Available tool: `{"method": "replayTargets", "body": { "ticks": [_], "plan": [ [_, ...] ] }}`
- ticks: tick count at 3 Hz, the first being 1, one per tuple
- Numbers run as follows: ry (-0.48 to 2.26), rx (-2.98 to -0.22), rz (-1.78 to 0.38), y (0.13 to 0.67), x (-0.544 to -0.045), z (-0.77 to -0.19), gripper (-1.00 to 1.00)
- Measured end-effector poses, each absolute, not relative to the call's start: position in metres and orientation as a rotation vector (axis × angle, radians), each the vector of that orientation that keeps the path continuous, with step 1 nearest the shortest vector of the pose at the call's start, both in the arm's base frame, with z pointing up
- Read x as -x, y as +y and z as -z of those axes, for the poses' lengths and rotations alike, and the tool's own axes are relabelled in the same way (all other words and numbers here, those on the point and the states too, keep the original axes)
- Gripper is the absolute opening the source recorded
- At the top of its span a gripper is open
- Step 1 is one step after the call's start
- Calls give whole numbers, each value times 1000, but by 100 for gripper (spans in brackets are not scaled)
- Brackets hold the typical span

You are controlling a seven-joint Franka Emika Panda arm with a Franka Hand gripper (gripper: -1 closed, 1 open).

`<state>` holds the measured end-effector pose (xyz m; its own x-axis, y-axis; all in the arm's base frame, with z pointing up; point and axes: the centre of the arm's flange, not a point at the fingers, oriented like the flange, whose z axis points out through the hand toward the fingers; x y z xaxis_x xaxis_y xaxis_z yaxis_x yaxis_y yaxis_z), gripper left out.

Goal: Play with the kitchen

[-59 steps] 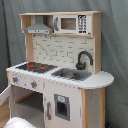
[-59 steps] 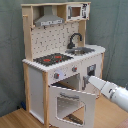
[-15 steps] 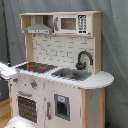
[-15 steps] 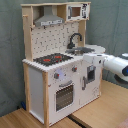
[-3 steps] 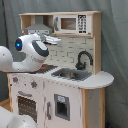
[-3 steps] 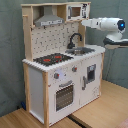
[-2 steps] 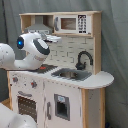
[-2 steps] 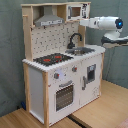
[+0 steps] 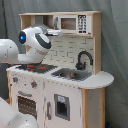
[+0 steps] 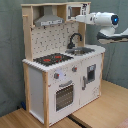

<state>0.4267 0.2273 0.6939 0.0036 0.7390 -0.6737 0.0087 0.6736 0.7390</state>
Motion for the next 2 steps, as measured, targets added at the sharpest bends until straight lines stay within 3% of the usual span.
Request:
{"method": "replayTargets", "body": {
  "ticks": [2],
  "plan": [
    [1472, -634, -641, 240, -456, -701, 100]
  ]
}}
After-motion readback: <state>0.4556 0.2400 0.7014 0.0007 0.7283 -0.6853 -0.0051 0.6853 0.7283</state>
